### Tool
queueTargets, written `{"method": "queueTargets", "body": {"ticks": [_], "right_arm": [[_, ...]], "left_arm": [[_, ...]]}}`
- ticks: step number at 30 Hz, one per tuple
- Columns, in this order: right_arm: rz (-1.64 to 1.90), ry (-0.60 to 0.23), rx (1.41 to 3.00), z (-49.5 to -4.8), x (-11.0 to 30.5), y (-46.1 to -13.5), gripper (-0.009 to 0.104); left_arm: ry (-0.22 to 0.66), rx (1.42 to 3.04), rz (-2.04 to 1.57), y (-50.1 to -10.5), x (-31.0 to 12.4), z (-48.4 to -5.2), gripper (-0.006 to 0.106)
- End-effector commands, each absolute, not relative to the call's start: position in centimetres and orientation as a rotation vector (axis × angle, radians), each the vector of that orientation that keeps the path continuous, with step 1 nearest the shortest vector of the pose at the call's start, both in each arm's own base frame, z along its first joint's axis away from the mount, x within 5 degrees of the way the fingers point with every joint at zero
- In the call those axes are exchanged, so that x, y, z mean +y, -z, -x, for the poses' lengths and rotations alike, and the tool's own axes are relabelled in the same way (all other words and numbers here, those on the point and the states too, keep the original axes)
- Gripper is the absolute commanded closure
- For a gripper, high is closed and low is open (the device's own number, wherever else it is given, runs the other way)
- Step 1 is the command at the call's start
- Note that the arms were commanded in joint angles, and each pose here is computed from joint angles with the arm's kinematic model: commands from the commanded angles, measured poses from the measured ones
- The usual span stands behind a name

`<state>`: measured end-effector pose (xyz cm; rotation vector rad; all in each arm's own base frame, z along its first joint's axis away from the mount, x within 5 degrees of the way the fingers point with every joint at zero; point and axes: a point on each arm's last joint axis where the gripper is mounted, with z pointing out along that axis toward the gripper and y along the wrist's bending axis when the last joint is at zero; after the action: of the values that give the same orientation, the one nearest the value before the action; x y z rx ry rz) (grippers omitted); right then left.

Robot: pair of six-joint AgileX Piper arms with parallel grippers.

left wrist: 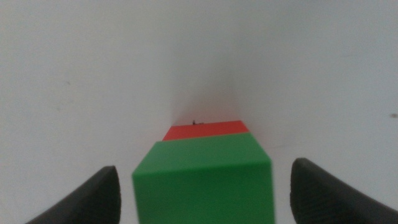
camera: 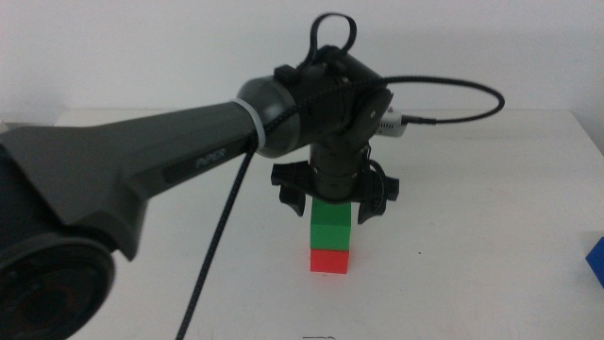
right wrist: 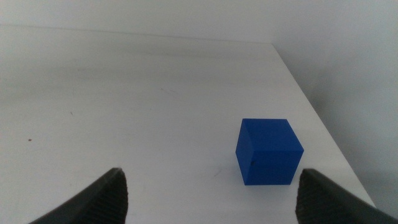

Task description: Stack red cubes first, then green, then blue cubes in a specific spot.

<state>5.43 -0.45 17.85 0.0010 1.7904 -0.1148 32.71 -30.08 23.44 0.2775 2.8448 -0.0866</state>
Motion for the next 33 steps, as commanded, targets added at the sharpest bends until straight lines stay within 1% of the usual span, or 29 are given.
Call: {"method": "queueTargets", "body": {"ticks": [1, 7, 10, 13, 15, 20, 23, 28, 33], "right_arm": [[0.006, 0.139, 1.691, -5.4, -0.5, -19.0, 0.012], [0.006, 0.139, 1.691, -5.4, -0.5, -19.0, 0.012], [0.006, 0.139, 1.691, -5.4, -0.5, -19.0, 0.012], [0.006, 0.139, 1.691, -5.4, -0.5, -19.0, 0.012], [0.006, 0.139, 1.691, -5.4, -0.5, -19.0, 0.012], [0.006, 0.139, 1.691, -5.4, -0.5, -19.0, 0.012], [0.006, 0.139, 1.691, -5.4, -0.5, -19.0, 0.012], [0.006, 0.139, 1.691, -5.4, -0.5, -19.0, 0.012], [0.006, 0.139, 1.691, -5.4, -0.5, -19.0, 0.012]], "left_arm": [[0.188, 2.723, -0.267, -28.8, -29.2, -32.1, 0.007], [0.249, 2.644, -0.263, -32.6, -28.0, -30.9, 0.007], [0.269, 2.552, -0.315, -36.0, -26.6, -29.7, 0.007], [0.259, 2.43, -0.456, -39.6, -24.8, -28.1, 0.007], [0.265, 2.347, -0.534, -42.1, -23.5, -26.7, 0.007], [0.24, 2.162, -0.703, -46.6, -19.5, -22.8, 0.007], [0.276, 2.102, -0.666, -48.9, -16.1, -20.7, 0.007], [0.314, 2.03, -0.644, -50.9, -10.4, -17.0, 0.007], [0.367, 1.99, -0.671, -50.3, -7.9, -14.0, 0.007]]}}
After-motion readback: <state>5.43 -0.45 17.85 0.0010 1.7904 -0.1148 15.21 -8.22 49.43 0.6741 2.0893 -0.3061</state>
